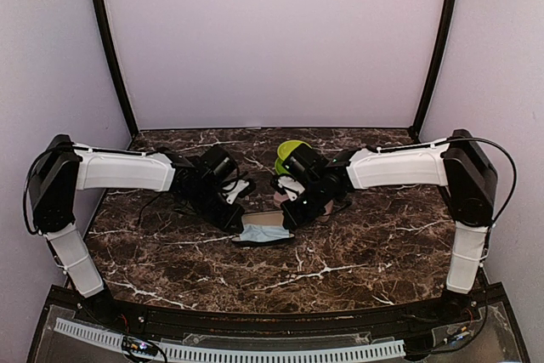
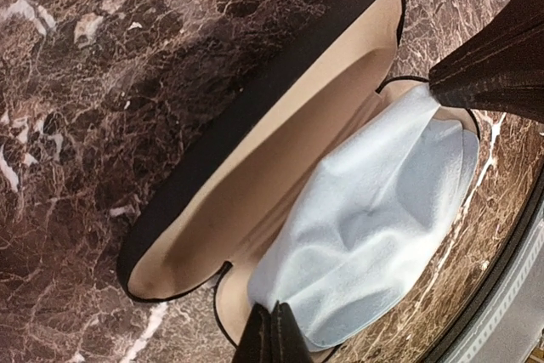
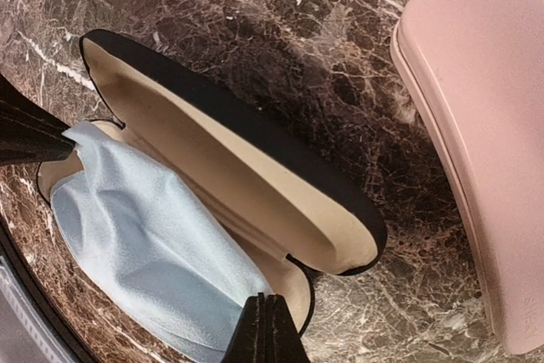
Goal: Organize the sunglasses
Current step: Place the folded cleaning cloth in the sunglasses case.
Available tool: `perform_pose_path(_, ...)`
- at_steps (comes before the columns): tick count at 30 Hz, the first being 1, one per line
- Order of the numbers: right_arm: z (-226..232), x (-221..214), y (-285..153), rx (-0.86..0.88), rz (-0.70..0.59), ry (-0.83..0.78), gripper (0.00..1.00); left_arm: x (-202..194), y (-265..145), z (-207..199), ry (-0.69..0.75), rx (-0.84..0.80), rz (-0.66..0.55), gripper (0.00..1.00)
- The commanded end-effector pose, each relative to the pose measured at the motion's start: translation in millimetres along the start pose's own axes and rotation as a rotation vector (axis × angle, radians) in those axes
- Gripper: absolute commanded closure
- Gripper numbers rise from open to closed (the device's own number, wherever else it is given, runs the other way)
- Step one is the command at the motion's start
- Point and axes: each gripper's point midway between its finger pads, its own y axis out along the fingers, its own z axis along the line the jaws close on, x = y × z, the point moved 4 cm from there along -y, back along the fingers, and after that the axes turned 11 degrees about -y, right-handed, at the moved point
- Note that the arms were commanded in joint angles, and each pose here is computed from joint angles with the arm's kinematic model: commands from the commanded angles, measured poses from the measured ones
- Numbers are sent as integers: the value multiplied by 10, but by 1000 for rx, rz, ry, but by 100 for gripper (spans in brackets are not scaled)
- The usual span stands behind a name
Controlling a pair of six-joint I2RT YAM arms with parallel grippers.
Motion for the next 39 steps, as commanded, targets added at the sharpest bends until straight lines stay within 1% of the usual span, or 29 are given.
perform_pose_path(1,-16,6,45,12,12,5,100,-88,-12,34,-19,0,27,97)
perform_pose_path(5,-15,13,43,12,12,6,95,-74,-22,41,-18,8,21,91)
perform_pose_path(11,-14,7,34,11,19,4,89,-41,-32,27,-11,10,19,78)
perform_pose_path(13,-18,-3,27,7,21,4,85,-37,-34,33,-7,16,17,74)
perform_pose_path(18,-20,11,-11,1,12,4,80,-26,-65,30,3,21,10,70)
perform_pose_path(23,2,66,-75,6,-17,-5,80,20,-145,4,17,18,-29,66)
perform_pose_path(29,70,164,-51,60,-63,-1,81,156,-234,-78,12,-21,-123,60)
perform_pose_path(35,108,186,40,158,-90,43,81,186,-100,-136,-29,-101,-150,57)
perform_pose_path(39,111,143,113,202,-80,58,81,180,4,-149,-47,-134,-138,57)
